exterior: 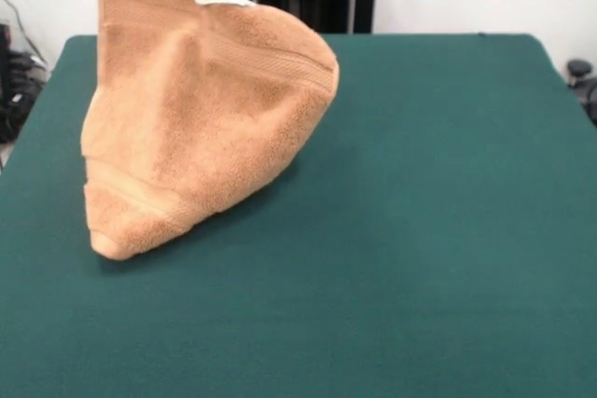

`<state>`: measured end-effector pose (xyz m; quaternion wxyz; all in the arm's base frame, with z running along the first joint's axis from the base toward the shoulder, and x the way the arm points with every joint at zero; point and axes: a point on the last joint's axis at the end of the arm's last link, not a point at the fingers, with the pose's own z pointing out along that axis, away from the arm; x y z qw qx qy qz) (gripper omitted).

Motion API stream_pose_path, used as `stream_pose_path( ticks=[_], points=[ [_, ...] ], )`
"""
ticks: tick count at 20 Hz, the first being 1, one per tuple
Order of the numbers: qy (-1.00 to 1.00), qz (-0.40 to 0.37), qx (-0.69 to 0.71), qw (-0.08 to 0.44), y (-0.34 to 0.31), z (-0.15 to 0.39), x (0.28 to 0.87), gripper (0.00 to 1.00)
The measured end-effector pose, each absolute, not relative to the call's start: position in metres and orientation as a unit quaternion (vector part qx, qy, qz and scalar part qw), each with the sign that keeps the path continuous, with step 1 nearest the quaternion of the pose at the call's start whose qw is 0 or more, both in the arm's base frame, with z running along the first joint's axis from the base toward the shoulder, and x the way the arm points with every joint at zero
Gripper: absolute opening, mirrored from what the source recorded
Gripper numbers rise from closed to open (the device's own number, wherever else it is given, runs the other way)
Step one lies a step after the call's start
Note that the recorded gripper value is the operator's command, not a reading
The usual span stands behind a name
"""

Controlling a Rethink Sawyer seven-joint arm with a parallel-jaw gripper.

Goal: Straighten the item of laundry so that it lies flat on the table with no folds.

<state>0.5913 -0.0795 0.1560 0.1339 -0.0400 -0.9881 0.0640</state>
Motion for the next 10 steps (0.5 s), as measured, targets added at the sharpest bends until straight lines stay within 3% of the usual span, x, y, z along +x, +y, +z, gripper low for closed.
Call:
stream_pose_path(
  ticks=[10],
  points=[
    [-0.983,0.076,-0.049,0.157,-0.076,0.157,0.570,0.00]
  ],
)
